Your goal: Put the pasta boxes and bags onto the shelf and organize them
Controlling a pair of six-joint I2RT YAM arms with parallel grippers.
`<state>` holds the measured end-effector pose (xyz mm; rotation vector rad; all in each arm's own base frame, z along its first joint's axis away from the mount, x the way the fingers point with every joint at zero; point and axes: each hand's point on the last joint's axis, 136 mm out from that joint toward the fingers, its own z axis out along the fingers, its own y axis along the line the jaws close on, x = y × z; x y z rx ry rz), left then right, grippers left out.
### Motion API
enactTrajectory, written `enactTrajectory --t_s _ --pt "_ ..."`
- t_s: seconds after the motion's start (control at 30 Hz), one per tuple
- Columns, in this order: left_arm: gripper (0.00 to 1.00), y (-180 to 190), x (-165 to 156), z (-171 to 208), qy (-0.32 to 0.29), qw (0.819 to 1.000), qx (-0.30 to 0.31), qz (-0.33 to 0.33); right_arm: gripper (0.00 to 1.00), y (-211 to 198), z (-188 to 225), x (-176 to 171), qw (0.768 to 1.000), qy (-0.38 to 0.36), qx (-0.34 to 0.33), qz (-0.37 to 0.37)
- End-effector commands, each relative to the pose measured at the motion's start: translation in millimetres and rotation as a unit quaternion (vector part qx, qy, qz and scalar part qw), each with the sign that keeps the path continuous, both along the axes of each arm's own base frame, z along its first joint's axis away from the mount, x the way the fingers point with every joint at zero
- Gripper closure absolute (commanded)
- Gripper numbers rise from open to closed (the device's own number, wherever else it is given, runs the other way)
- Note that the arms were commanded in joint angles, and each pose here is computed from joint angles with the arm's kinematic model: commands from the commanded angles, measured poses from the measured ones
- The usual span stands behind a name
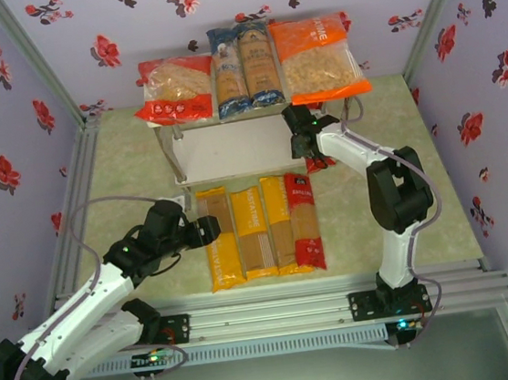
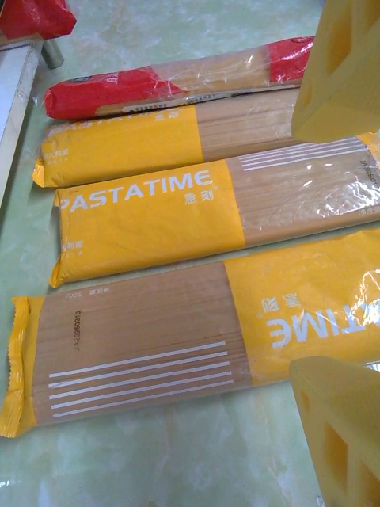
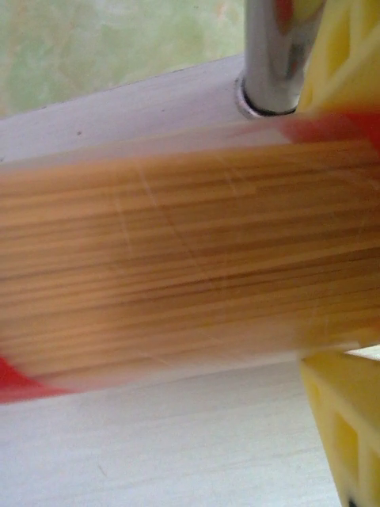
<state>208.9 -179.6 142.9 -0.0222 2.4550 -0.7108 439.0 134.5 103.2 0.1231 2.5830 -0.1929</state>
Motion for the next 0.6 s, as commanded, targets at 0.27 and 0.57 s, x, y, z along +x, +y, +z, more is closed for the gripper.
enactTrajectory --t_s 0.27,0.57 --pt "0.28 9.8 1.2 3.2 -0.01 1.0 0.013 0.011 0.06 0.0 36.8 4.9 0.998 -0.058 0.039 0.001" --pt "0.27 13.5 -2.8 -4.6 -0.004 1.0 0.022 0.01 0.05 4.1 69.0 -34.5 0.993 -0.097 0.065 0.018"
